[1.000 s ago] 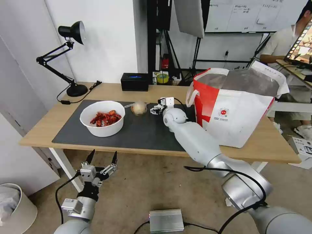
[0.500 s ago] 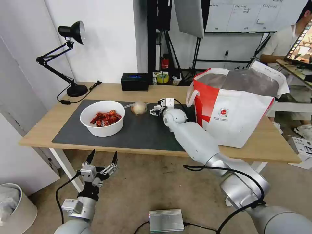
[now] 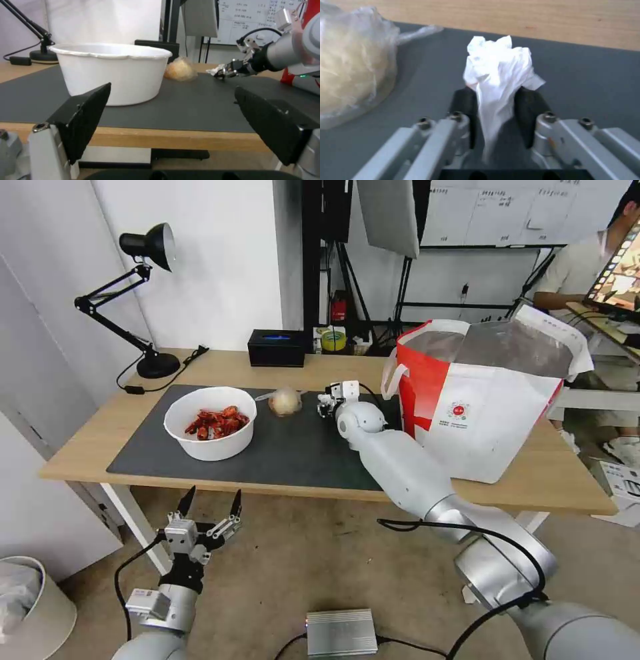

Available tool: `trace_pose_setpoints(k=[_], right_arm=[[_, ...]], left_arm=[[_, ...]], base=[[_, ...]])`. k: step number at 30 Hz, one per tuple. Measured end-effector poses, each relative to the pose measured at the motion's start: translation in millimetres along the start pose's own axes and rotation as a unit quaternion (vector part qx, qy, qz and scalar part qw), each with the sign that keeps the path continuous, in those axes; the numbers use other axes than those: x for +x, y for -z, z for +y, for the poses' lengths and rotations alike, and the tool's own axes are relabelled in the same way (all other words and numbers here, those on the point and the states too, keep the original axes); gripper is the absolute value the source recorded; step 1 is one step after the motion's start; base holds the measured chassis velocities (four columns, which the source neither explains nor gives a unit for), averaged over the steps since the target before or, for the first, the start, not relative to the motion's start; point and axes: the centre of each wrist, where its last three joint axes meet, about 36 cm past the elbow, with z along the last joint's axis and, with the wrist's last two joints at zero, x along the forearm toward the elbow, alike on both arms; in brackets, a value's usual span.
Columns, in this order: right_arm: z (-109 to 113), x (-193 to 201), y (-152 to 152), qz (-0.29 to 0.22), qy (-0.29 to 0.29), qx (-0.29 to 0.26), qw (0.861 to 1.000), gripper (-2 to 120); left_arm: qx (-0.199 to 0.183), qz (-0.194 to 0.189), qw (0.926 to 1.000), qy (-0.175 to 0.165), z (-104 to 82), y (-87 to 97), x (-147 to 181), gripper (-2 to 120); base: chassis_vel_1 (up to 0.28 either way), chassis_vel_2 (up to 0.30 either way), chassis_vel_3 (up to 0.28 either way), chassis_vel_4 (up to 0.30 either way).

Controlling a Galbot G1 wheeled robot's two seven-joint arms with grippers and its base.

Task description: Pick up the trash from the table and place it into the takeout bag.

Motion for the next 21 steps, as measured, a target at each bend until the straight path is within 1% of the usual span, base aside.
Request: trace_pose_setpoints(k=[1, 4, 5, 7, 8, 10, 13, 14, 16, 18, 19, 20, 21], right_arm=[[0.0, 0.0, 0.0, 0.0, 0.0, 0.0, 1.0, 24], [2.1, 14.6, 6.1, -0.014, 0.009, -0.002, 1.0, 10], [2.1, 14.6, 6.1, -0.014, 0.009, -0.002, 1.0, 10], [3.0, 37.4, 9.2, -0.028, 0.018, 0.003, 0.999, 1], [3.6, 47.9, 8.6, -0.033, 0.021, 0.007, 0.999, 0], [3.1, 55.1, 7.4, -0.036, 0.023, 0.01, 0.999, 0], [-0.5, 111.9, -8.8, -0.06, 0.041, 0.024, 0.997, 0], [-0.5, 111.9, -8.8, -0.06, 0.041, 0.024, 0.997, 0], [-8.2, 145.0, -23.8, -0.07, 0.05, 0.032, 0.996, 0], [-8.2, 145.0, -23.8, -0.07, 0.05, 0.032, 0.996, 0], [-18.5, 175.4, -36.4, -0.08, 0.056, 0.039, 0.994, 0], [-25.6, 192.8, -43.6, -0.085, 0.058, 0.042, 0.994, 0], [-25.6, 192.8, -43.6, -0.085, 0.058, 0.042, 0.994, 0]], left_arm=[[0.0, 0.0, 1.0, 0.0, 0.0, 0.0, 0.0, 100], [0.0, -0.001, 1.0, 0.0, 0.0, 0.0, 0.0, 100], [0.0, -0.001, 1.0, 0.0, 0.0, 0.0, 0.0, 100], [0.0, -0.001, 1.0, 0.001, -0.2, 0.4, 0.7, 100], [0.001, -0.002, 1.0, 0.002, -0.3, 0.6, 1.0, 100], [0.001, -0.003, 1.0, 0.002, -0.4, 0.9, 1.4, 100], [0.0, -0.004, 1.0, 0.005, 0.0, 0.3, 5.2, 100], [0.0, -0.004, 1.0, 0.005, 0.0, 0.3, 5.2, 100], [0.0, -0.003, 1.0, 0.005, -0.3, -0.1, 6.2, 100], [0.0, -0.003, 1.0, 0.005, -0.3, -0.1, 6.2, 100], [0.0, -0.005, 1.0, 0.003, -1.4, 0.1, 5.4, 100], [0.001, -0.006, 1.0, 0.002, -2.2, 0.8, 4.9, 100], [0.001, -0.006, 1.0, 0.002, -2.2, 0.8, 4.9, 100]], base=[[0.0, 0.0, 0.0, 0.0], [0.0, 0.0, 0.0, 0.0], [0.0, 0.0, 0.0, 0.0], [0.0, 0.0, 0.0, 0.0], [0.0, 0.0, 0.0, 0.0], [0.0, 0.0, 0.0, 0.0], [0.0, 0.0, 0.0, 0.0], [0.0, 0.0, 0.0, 0.0], [0.0, 0.0, 0.0, 0.0], [0.0, 0.0, 0.0, 0.0], [0.0, 0.0, 0.0, 0.0], [0.0, 0.0, 0.0, 0.0], [0.0, 0.0, 0.0, 0.0]])
